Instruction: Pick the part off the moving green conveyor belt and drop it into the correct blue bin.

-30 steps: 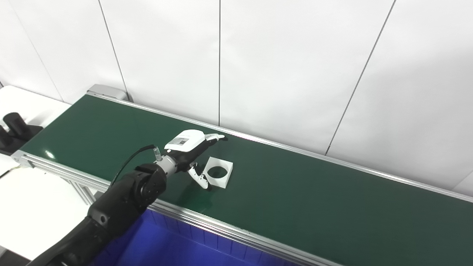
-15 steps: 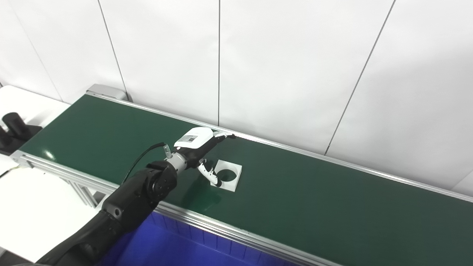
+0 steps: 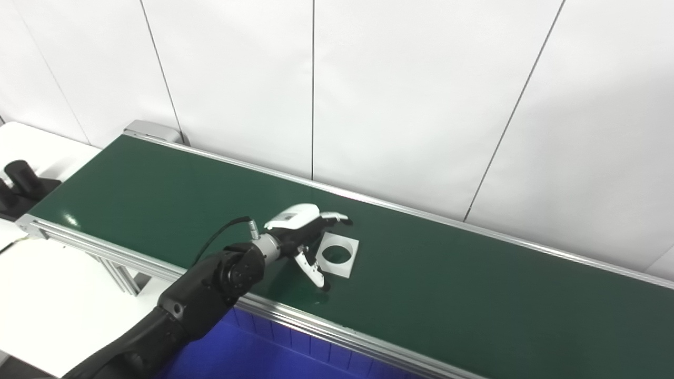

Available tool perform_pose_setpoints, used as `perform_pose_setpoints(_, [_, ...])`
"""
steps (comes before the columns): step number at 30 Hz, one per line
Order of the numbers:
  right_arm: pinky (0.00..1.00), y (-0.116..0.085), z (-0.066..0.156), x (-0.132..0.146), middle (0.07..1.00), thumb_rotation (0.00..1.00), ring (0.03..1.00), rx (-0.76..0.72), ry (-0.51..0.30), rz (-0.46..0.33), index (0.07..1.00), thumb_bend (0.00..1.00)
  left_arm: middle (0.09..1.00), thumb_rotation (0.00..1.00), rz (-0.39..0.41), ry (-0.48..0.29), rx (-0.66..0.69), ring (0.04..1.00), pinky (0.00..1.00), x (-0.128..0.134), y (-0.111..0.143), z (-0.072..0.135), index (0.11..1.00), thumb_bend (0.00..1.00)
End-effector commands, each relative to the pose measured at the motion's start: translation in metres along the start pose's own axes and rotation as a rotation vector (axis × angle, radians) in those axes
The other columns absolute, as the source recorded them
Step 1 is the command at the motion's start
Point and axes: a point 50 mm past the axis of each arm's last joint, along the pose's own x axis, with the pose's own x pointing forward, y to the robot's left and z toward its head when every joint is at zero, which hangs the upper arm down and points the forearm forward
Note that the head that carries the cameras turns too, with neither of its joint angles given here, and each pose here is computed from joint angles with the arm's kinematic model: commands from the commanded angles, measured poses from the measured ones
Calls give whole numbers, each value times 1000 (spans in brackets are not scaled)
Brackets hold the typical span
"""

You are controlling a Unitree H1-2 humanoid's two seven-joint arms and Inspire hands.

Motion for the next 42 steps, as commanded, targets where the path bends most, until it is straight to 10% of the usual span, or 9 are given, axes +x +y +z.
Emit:
perform_pose_setpoints(1, [710, -5, 10, 1, 831, 40, 777, -13, -57, -23, 872, 854, 929, 62, 19, -33, 10, 883, 786, 8, 15, 8, 879, 829])
perform_pose_setpoints(10, [715, -3, 12, -1, 830, 43, 777, -3, -65, -32, 871, 860, 891, 25, 55, -74, -13, 853, 760, 17, -4, 16, 851, 751])
perform_pose_setpoints(19, [713, -2, 13, -2, 831, 51, 778, 3, -80, -43, 869, 850, 446, 0, 200, -146, -13, 466, 411, 31, -18, 23, 529, 519])
perform_pose_setpoints(42, [709, -1, 16, 1, 823, 109, 775, 1, -55, -51, 873, 850, 507, 0, 372, -322, -53, 443, 490, 11, 7, 33, 489, 501])
